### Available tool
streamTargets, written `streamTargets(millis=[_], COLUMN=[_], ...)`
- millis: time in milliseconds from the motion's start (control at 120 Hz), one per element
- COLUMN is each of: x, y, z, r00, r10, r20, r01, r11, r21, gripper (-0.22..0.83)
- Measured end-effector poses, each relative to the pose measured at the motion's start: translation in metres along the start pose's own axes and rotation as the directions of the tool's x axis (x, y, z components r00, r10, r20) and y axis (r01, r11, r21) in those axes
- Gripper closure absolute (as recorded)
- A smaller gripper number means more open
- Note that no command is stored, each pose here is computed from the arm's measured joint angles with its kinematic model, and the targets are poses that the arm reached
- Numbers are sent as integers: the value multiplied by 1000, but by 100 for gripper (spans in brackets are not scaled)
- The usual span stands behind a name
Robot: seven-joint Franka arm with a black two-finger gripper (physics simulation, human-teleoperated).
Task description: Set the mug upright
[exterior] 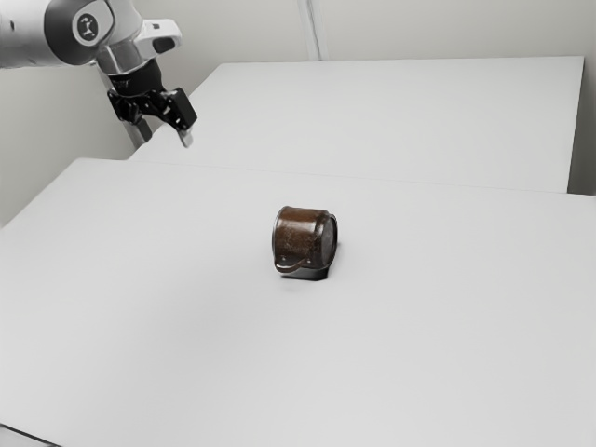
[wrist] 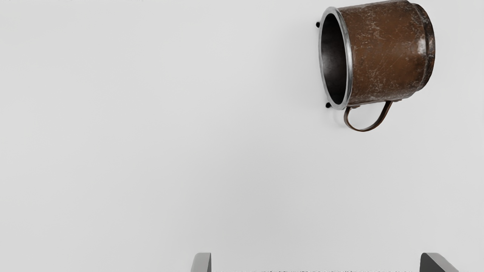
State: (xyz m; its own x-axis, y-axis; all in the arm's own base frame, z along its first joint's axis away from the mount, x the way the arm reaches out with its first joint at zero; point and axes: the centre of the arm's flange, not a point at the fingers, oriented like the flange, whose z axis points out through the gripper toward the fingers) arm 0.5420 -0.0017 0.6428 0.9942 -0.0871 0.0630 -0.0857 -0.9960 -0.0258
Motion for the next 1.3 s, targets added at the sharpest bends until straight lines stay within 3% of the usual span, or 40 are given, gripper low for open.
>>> streamTargets(millis=[400,717,1008,1300], x=[-3,5,29,49], y=[-7,4,-2,-49], z=[10,76,140,204], r00=[999,997,991,991], r10=[-26,-45,-107,-123], r20=[26,56,77,60], r01=[25,47,120,137], r11=[1000,998,974,889], r21=[5,-30,-192,-437], gripper=[0,0,0,0])
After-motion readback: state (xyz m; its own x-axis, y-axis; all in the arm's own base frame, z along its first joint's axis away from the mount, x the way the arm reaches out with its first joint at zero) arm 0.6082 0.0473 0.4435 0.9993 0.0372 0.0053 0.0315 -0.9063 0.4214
